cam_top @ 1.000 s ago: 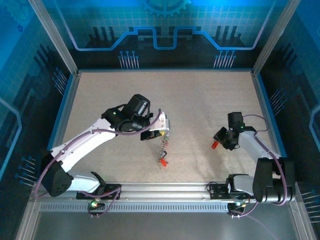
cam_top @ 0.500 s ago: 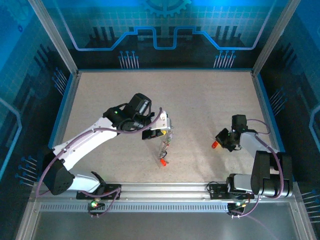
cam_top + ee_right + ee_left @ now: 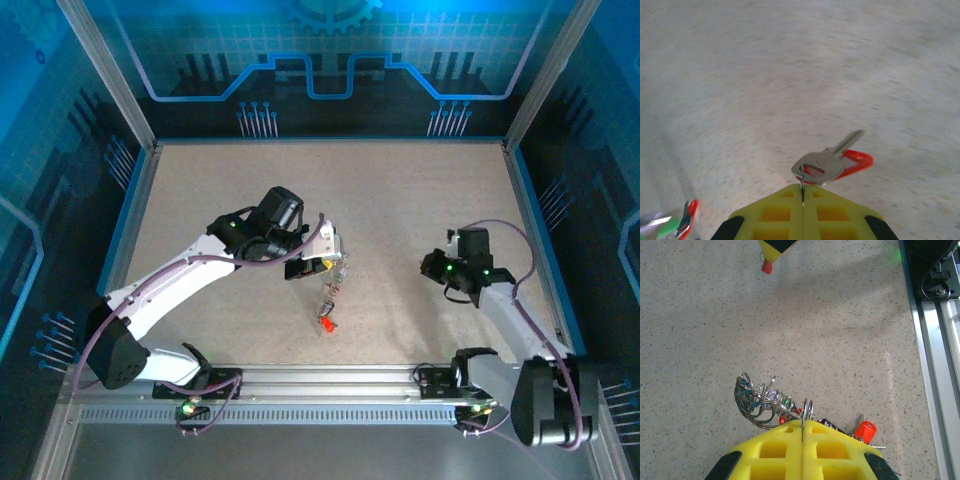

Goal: Put the keys on the keyring

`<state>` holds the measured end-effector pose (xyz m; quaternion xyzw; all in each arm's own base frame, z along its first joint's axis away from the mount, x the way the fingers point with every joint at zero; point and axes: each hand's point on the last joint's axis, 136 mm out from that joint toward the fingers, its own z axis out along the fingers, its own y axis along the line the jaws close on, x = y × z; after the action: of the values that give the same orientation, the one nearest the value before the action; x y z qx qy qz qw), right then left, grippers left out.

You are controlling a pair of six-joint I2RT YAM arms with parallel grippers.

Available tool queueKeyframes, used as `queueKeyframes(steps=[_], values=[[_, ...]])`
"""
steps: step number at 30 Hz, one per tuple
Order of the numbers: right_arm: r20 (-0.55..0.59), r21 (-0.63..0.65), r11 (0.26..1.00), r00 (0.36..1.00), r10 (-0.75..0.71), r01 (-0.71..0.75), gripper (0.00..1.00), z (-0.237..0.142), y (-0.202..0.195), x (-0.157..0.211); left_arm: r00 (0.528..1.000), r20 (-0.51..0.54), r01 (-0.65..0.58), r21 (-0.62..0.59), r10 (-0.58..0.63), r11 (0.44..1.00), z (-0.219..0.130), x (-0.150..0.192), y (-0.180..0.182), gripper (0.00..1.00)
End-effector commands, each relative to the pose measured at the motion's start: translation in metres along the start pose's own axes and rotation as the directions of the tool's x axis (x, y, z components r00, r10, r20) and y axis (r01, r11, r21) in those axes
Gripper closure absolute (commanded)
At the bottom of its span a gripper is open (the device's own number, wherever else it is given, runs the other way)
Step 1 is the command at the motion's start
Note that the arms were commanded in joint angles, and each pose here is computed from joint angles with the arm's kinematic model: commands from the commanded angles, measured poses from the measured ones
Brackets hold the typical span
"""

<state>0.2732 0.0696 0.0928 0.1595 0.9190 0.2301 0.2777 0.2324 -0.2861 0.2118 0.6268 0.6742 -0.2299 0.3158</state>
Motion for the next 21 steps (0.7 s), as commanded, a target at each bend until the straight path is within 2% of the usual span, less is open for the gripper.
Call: queueKeyframes(steps=[1, 4, 8, 12, 17, 21], values=[[0.031, -0.119, 0.967, 0.974, -0.223, 0.225, 1.0, -0.008, 0.042, 0.005, 0.998, 0.024, 0.051, -0.047, -0.049, 0.998, -0.013, -0.009, 0.01, 1.0], [0.074, -0.23, 0.902, 0.931, -0.358, 0.365, 1.0, -0.015, 0.077, 0.015, 0.992, 0.005, 0.129, -0.095, -0.129, 0.987, -0.019, -0.007, 0.017, 1.0], [0.106, -0.365, 0.807, 0.882, -0.46, 0.465, 1.0, -0.029, 0.112, 0.028, 0.981, -0.022, 0.189, -0.136, -0.194, 0.972, -0.029, -0.001, 0.019, 1.0], [0.19, -0.535, 0.651, 0.827, -0.529, 0.539, 1.0, -0.048, 0.151, 0.042, 0.979, -0.013, 0.2, -0.165, -0.205, 0.966, -0.035, 0.0, 0.019, 1.0], [0.258, -0.639, 0.512, 0.787, -0.56, 0.574, 1.0, -0.069, 0.189, 0.047, 0.979, 0.066, 0.201, -0.164, -0.193, 0.966, -0.034, -0.011, 0.02, 1.0], [0.278, -0.678, 0.441, 0.761, -0.586, 0.588, 1.0, -0.078, 0.212, 0.052, 0.979, 0.056, 0.204, -0.175, -0.197, 0.963, -0.032, -0.007, 0.022, 1.0]])
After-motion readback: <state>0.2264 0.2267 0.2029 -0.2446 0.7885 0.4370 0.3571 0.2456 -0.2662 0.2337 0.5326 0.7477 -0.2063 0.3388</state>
